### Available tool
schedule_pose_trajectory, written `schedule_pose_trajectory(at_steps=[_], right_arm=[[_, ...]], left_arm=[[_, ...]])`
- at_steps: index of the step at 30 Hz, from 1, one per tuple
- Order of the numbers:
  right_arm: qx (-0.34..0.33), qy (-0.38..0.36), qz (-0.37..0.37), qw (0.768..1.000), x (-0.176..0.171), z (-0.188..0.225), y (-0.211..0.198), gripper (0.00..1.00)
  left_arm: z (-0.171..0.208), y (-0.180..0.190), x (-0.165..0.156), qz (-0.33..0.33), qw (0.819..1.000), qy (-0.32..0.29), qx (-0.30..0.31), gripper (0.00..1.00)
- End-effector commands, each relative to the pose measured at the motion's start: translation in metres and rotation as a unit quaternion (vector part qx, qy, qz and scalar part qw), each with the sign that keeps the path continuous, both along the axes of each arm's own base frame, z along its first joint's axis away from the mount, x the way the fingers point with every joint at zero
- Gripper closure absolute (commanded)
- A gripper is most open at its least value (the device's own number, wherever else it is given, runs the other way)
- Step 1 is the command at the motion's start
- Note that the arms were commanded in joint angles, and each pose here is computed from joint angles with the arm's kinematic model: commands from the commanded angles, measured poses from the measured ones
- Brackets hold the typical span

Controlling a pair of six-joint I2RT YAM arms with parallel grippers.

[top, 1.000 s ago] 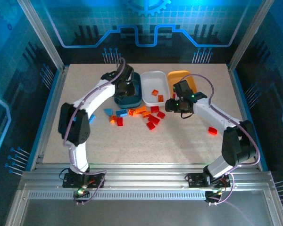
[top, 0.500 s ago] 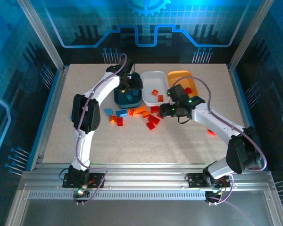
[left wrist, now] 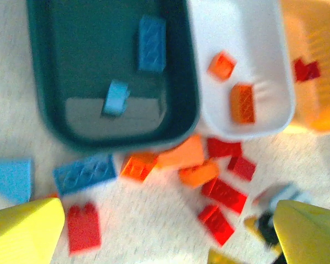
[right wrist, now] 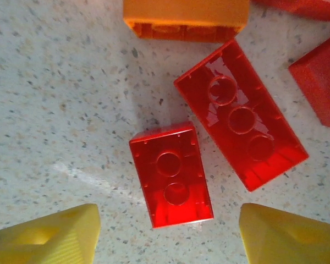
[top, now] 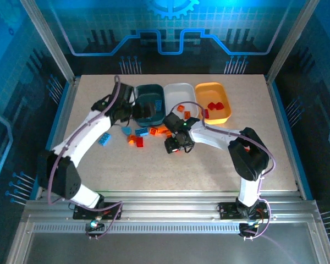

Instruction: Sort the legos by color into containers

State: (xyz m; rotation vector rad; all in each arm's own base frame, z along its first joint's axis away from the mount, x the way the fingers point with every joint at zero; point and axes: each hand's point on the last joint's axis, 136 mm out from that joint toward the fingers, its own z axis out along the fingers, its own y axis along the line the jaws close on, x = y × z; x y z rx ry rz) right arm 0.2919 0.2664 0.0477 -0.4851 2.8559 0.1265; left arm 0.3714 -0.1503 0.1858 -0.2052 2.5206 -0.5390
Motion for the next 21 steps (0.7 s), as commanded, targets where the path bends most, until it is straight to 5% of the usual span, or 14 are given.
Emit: schedule_pose_trajectory(at_steps=[1, 11, 21], right_arm=[[-0.015, 0.018, 0.030, 0.999, -0.010, -0.009, 0.013, 0.36], [-0.014, 0.018, 0.067, 0.997, -0.026, -0.010, 0.039, 0.43], [0.000, -0.013, 0.045, 0.999, -0.015, 0.015, 0.024, 0.39]], left_arm=[[-0.044, 0.015, -0.036, 0.032, 0.998, 0.048, -0.010, 0.01], [-0.053, 0.026, -0.053, 0.045, 0.997, 0.059, -0.014, 0.01], [-0.047, 0.030, -0.049, 0.053, 0.998, 0.045, -0.008, 0.01]])
